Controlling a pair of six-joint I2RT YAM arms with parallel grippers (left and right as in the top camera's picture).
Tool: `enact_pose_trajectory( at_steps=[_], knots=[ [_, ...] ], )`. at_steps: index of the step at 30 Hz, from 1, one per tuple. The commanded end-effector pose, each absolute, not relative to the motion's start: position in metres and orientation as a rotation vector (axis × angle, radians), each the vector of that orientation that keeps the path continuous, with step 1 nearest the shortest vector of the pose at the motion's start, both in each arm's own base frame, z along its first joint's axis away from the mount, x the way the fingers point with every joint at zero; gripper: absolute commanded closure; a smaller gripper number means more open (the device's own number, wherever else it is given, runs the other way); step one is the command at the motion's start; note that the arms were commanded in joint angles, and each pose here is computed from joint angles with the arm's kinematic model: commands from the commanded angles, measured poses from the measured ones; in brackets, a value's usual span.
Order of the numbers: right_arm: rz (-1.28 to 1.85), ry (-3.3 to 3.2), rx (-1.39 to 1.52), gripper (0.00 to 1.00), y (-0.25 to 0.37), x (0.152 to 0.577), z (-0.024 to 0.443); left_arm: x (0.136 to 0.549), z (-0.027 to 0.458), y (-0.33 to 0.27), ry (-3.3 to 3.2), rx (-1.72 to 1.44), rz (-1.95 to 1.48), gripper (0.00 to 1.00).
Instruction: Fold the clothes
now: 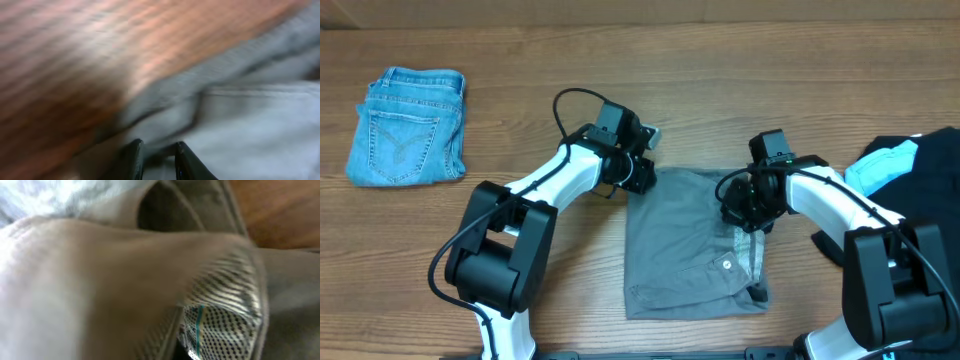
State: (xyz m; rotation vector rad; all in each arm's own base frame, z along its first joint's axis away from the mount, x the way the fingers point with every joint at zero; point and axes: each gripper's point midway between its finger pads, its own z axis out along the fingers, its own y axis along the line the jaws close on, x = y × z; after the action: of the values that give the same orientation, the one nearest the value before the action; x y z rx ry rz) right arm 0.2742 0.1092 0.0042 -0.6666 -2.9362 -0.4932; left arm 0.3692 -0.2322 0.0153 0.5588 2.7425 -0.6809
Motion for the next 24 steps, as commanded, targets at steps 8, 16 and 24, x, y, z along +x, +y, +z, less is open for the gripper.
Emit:
enact_pose_trajectory(
  at_steps=[8, 16, 24],
  knots=[
    [-0.751, -2.881, -0.248, 0.83, 0.126, 0.215, 0.08, 0.412, 0.084, -0.206, 2.668, 0.391, -0.925, 0.7],
    [-0.71, -2.824, -0.263, 0.79, 0.125, 0.189, 0.057, 0.358, 0.129, -0.252, 2.548, 0.719, -1.354, 0.59],
    [-0.435, -2.62, -0.642, 0.91, 0.101, 0.131, -0.006, 0.309, 0.068, -0.267, 2.747, 0.943, -1.043, 0.6]
  ],
)
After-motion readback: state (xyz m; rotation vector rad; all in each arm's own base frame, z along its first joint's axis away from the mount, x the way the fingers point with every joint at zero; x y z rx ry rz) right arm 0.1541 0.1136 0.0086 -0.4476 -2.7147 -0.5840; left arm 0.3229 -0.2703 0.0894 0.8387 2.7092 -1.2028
